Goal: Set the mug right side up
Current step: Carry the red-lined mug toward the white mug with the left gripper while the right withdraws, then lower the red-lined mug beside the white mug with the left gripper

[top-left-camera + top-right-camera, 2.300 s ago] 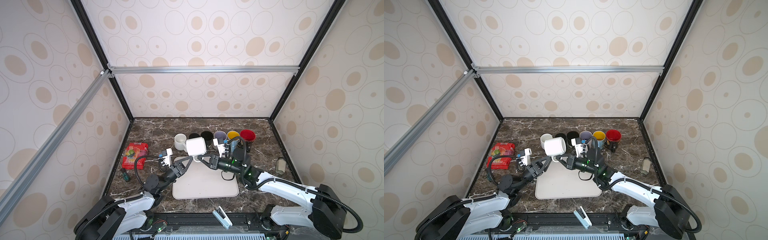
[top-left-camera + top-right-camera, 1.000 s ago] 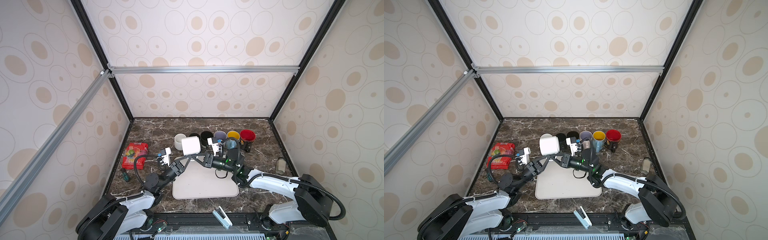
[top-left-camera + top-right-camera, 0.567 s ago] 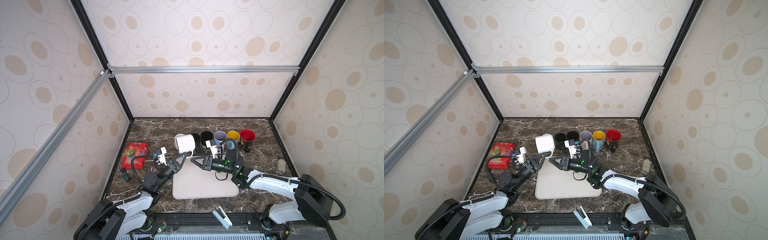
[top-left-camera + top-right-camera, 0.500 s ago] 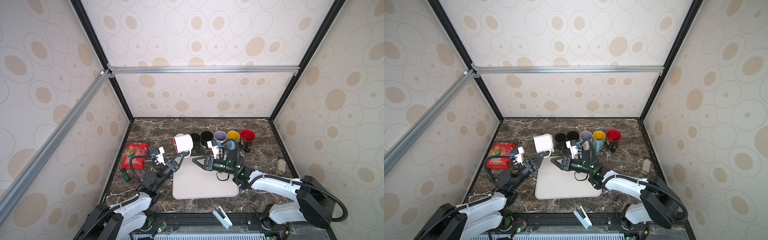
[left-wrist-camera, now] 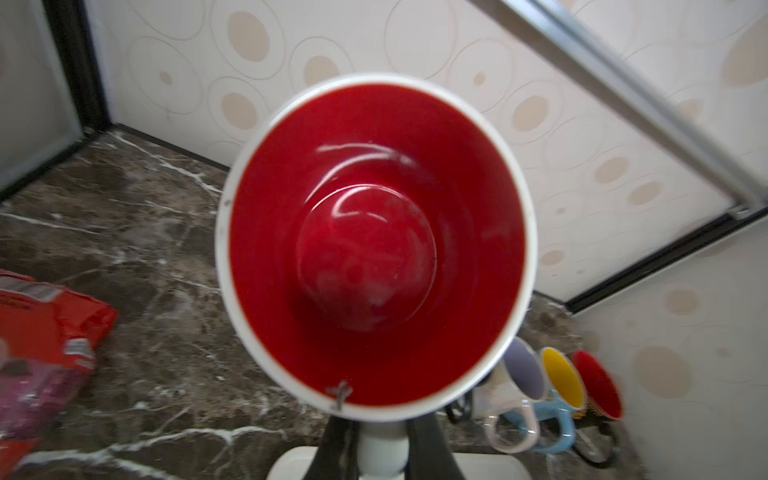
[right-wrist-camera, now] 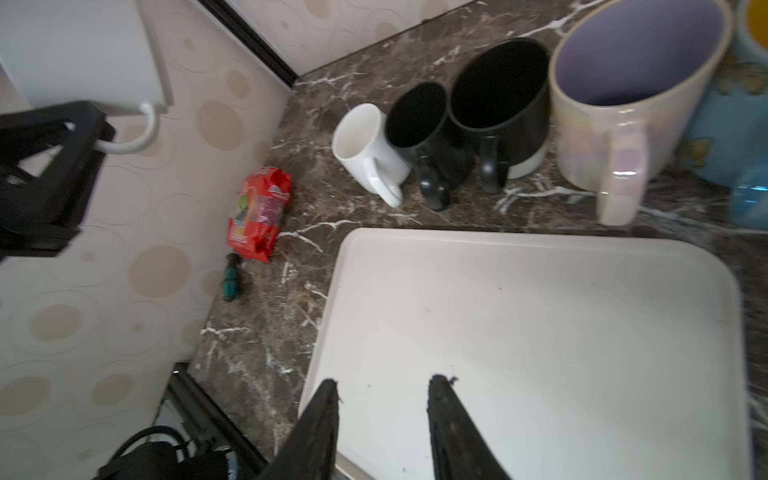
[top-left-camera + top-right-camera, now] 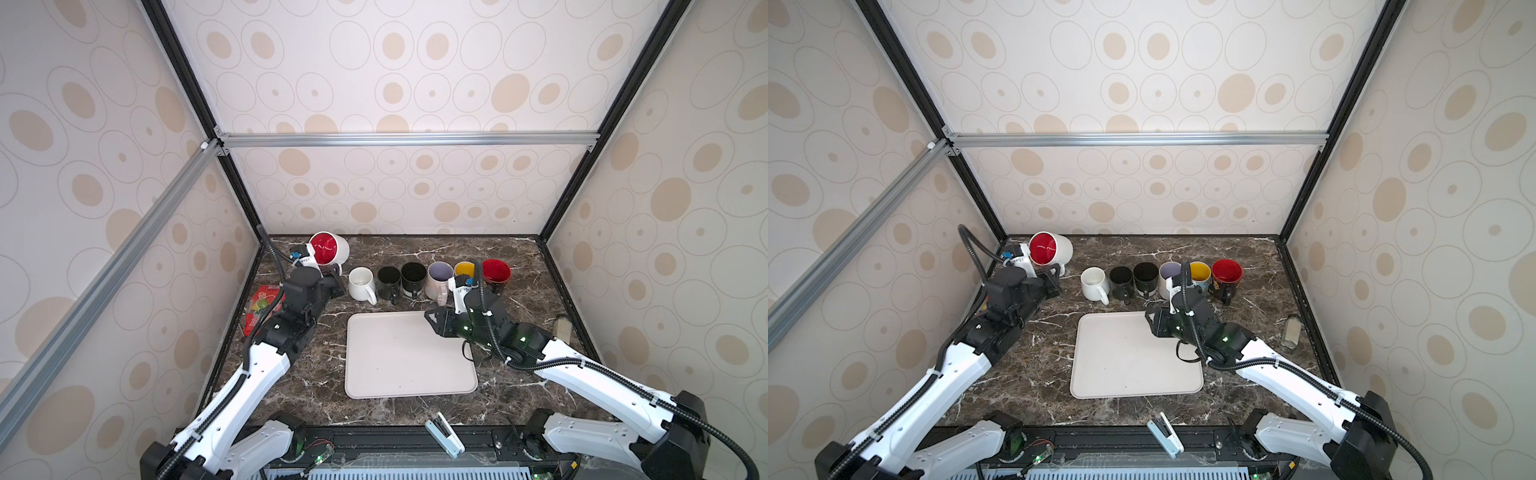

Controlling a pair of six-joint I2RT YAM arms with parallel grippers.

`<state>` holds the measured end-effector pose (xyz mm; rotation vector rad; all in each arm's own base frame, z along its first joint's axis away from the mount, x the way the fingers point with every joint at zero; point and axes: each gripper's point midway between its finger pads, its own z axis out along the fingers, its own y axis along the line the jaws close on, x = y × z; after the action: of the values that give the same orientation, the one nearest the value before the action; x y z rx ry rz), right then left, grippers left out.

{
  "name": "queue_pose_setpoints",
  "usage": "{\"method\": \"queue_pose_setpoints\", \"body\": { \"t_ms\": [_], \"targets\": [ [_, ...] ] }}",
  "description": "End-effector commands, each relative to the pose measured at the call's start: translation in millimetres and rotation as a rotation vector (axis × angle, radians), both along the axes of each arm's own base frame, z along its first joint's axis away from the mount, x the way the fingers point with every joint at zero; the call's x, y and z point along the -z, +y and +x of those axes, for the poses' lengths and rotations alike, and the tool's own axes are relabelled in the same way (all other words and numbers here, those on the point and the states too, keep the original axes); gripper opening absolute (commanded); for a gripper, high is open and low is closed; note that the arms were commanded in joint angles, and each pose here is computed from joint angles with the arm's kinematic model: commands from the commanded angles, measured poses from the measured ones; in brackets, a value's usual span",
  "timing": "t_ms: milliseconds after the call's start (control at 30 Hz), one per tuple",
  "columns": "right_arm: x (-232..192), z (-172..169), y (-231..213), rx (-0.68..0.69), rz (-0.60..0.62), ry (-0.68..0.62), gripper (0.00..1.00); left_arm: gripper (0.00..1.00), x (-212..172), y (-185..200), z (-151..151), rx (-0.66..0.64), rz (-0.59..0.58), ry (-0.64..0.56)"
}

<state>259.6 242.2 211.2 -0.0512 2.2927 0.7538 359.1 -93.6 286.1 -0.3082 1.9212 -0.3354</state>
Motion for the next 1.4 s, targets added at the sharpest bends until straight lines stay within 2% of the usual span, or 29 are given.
{"method": "queue_pose_setpoints", "body": {
  "t_ms": [0, 233, 700, 1067, 1367],
  "targets": [
    [17.5, -3.2, -37.3, 0.065, -0.192, 0.018, 0.38, 0.00, 3.7, 21.9, 5.8, -0.058, 0.225, 0.077],
    [20.0, -5.3, -44.8, 0.051, -0.201, 0.015, 0.38, 0.00, 35.7, 14.1, 29.8, -0.020, 0.306, 0.200],
    [29.0, -3.3, -56.7, 0.062, -0.169, 0.052, 0.38, 0.00, 92.1, 33.1, 45.8, -0.014, 0.286, 0.332],
    [33.4, -1.2, -56.7, 0.063, -0.164, 0.065, 0.38, 0.00, 129.1, 29.7, 54.5, -0.005, 0.238, 0.369],
    [36.9, -0.9, -58.0, 0.064, -0.166, 0.072, 0.38, 0.00, 148.7, 31.0, 56.9, -0.021, 0.242, 0.401]
  ]
}}
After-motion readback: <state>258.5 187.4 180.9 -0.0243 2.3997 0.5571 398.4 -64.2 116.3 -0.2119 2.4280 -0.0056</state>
